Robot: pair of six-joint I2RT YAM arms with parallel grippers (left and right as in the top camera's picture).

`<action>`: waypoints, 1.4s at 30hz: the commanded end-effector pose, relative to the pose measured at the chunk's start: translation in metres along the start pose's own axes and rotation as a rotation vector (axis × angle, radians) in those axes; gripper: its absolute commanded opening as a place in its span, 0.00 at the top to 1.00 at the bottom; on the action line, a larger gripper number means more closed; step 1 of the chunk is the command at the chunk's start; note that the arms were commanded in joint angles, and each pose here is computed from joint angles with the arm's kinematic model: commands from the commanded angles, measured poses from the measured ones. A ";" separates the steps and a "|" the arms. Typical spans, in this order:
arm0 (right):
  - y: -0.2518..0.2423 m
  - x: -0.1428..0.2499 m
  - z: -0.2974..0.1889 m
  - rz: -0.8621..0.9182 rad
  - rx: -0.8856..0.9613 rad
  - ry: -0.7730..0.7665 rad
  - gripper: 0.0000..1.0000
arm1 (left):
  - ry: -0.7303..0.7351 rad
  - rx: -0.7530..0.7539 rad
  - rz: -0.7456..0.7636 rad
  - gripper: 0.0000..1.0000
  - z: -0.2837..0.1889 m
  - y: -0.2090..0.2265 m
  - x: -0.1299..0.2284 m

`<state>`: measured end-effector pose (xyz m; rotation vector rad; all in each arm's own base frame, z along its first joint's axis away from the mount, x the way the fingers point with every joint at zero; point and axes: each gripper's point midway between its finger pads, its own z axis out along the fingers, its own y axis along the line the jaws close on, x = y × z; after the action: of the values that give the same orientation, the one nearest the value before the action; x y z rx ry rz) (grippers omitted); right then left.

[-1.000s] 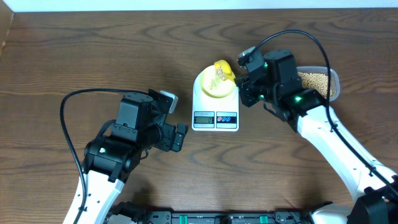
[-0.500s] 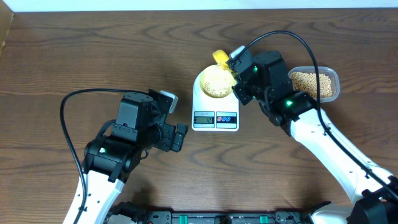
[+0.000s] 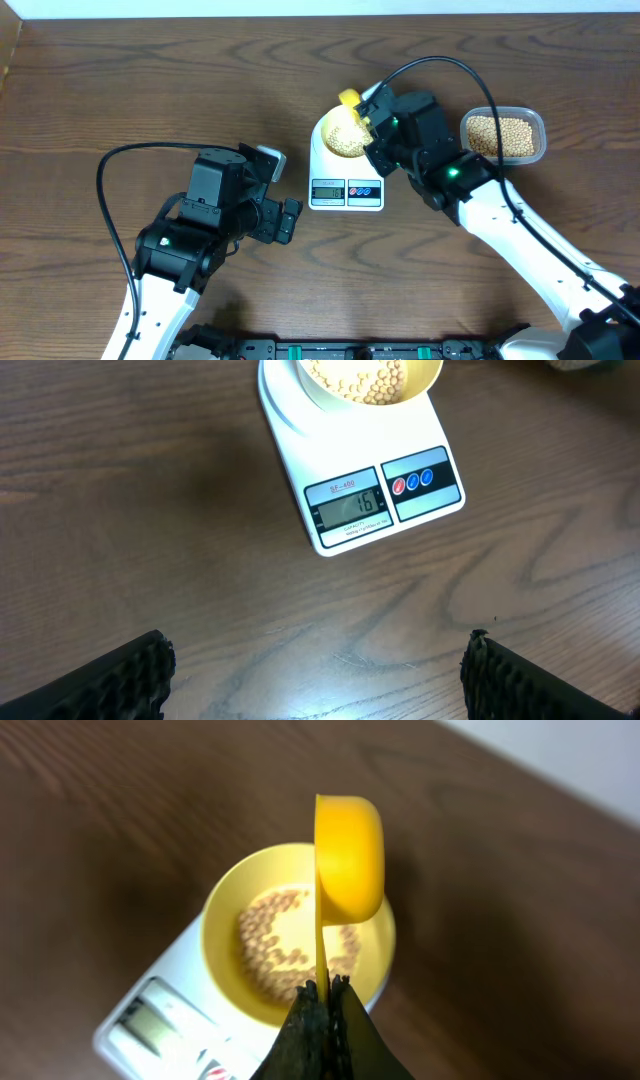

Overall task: Scoop item into bowl and weigh 50g on scale
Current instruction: 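Tilt the scoop with the right gripper to pour soybeans into bowl, then return the right gripper to the tub and scoop more soybeans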

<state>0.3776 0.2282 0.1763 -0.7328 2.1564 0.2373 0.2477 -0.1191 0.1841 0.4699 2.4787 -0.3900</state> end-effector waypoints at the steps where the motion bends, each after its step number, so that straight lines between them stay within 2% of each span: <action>1: -0.002 -0.005 -0.024 0.172 -0.101 -0.022 0.99 | 0.004 -0.009 0.004 0.07 0.001 0.001 0.002; 7: -0.076 0.012 -0.067 0.332 0.056 -0.010 0.99 | 0.004 -0.009 0.004 0.06 0.001 0.001 0.002; 11: -0.132 0.045 -0.088 0.440 0.214 0.053 0.99 | 0.004 -0.009 0.004 0.06 0.001 0.001 0.002; 15: -0.164 0.086 -0.101 0.544 0.302 0.152 0.99 | 0.004 -0.009 0.004 0.06 0.001 0.001 0.002; 20: -0.198 0.117 -0.112 0.610 0.431 0.221 0.99 | 0.004 -0.009 0.004 0.06 0.001 0.001 0.002; 24: -0.211 0.134 -0.111 0.630 0.485 0.271 0.99 | 0.004 -0.009 0.004 0.06 0.001 0.001 0.002; 32: -0.211 0.163 -0.082 0.657 0.452 0.379 0.99 | 0.004 -0.009 0.004 0.06 0.001 0.001 0.002; 42: -0.186 0.153 -0.057 0.712 0.228 0.330 0.99 | 0.004 -0.009 0.004 0.06 0.001 0.001 0.002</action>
<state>0.3732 -0.0241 0.1120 0.1676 2.6387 0.0931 0.2477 -0.1191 0.1841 0.4697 2.4788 -0.3895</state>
